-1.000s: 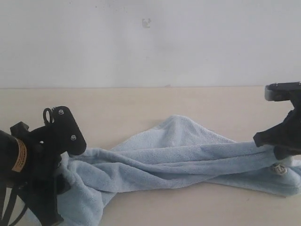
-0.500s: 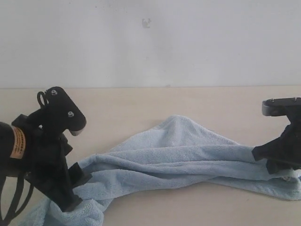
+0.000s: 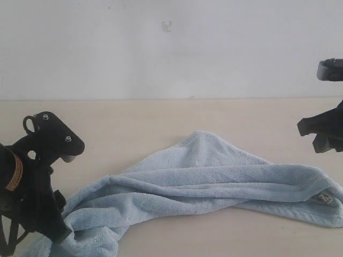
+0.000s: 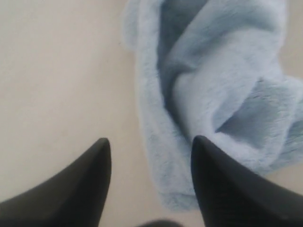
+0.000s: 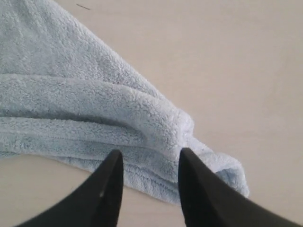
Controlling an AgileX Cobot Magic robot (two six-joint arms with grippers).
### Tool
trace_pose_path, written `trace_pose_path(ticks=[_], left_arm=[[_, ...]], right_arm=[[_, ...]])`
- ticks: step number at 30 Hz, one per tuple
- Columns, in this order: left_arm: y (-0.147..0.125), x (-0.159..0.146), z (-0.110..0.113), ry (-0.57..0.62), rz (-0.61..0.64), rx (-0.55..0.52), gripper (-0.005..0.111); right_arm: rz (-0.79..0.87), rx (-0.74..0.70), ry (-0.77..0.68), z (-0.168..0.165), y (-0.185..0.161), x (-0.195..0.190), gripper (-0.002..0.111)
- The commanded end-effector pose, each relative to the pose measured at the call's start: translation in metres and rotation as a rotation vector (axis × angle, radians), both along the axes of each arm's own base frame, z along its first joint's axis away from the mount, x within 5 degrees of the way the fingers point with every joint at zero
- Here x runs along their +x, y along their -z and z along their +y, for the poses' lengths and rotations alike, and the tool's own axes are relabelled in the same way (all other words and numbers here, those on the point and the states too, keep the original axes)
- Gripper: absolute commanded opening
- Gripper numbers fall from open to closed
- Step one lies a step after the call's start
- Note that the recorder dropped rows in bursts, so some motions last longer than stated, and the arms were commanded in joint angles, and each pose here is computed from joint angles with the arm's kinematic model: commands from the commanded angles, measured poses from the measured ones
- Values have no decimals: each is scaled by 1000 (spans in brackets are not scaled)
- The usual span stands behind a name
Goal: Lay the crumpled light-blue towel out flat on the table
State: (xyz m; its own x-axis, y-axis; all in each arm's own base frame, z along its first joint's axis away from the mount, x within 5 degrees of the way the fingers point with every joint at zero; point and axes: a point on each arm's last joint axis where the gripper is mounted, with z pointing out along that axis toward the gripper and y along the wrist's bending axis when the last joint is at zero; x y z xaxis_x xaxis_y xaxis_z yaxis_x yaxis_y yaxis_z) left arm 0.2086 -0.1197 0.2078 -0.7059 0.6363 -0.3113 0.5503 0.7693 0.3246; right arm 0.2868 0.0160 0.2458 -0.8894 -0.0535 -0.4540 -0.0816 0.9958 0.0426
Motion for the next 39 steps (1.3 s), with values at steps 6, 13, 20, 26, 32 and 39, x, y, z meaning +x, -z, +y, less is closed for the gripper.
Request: trace_pose_path(ticks=[6,13,20,26,32,39], left_arm=[[25,-1,0,-122,156,62,55],[37,-4,-5,-116,214,21,55],[29,-3,-7,-126,223,15,55],[53,-3,-4,23,268,119,54],[57,1,8,-33,250,278,35],[47,6,16,-96,219,386,4]], right_arm=[[54,-20,-23,-2,28,-3,67],[67,1,26,-3,40,-4,67],[39,3,29,-3,39,-2,67],[14,4,34,-3,39,1,67],[4,-59,5,-7,47,1,67],[55,-76,18,-9,82,-2,61]])
